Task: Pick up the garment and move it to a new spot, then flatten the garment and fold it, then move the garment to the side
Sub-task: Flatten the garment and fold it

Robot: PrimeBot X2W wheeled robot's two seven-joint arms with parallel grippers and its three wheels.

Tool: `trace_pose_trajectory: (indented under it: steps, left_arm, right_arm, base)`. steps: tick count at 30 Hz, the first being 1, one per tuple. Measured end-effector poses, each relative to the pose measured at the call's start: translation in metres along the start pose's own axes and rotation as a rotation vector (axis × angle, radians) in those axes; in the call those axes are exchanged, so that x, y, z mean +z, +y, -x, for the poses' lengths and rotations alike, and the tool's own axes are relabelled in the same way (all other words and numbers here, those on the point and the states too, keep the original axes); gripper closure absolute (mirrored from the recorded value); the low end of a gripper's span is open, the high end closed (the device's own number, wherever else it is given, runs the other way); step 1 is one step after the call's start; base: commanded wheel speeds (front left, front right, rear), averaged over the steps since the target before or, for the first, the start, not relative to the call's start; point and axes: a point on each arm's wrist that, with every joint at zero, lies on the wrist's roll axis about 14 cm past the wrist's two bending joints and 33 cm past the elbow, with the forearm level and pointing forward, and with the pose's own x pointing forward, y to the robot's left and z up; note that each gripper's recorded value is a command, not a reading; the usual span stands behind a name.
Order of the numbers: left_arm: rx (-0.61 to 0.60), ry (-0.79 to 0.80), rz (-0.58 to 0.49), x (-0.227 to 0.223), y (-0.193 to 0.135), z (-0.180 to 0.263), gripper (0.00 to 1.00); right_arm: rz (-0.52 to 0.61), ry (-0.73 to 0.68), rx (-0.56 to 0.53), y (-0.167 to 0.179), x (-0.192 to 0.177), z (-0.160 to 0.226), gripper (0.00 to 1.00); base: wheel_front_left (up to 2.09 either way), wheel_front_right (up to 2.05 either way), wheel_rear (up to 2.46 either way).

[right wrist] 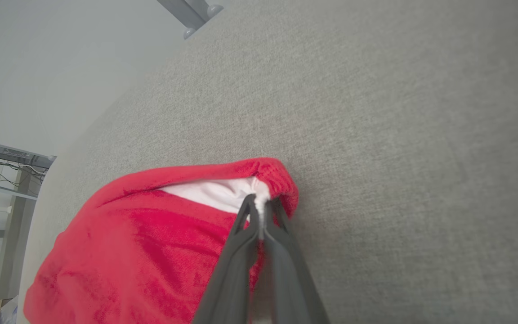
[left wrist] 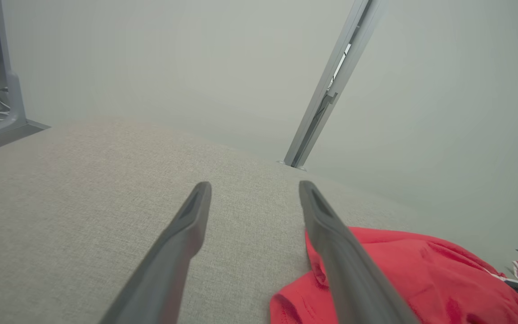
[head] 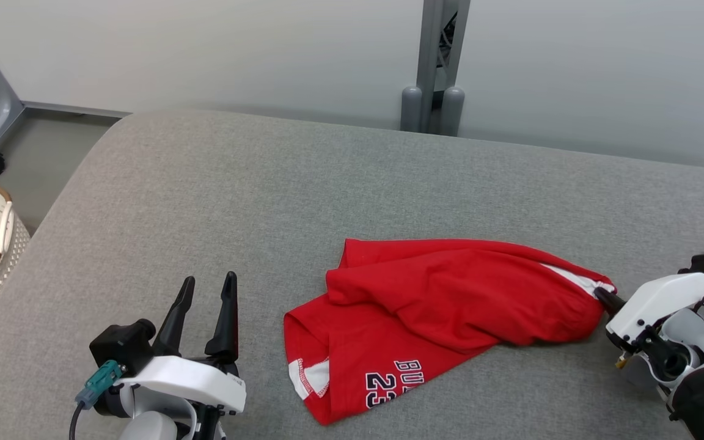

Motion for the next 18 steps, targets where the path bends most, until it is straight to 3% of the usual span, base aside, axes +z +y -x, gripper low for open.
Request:
trace_pose_trajectory:
  steps: [1,11,18]
  left_arm:
    - [-0.004,0.001,0.000,0.000,-0.001,0.000,0.00]
    - [-0.050,-0.021,0.006,0.007,-0.017,-0.001,0.00]
    - [-0.083,-0.038,0.010,0.011,-0.028,0.000,0.00]
  right_arm:
    - [-0.006,0.011,-0.008,-0.004,-0.003,0.002,0.00]
    - [0.012,-0.085,0.029,0.003,0.021,0.024,0.00]
    - [0.122,-0.330,0.145,0.032,0.073,0.052,0.00]
  base:
    - [0.00,0.00,0.00]
    - [0.00,0.00,0.00]
    - [0.00,0.00,0.00]
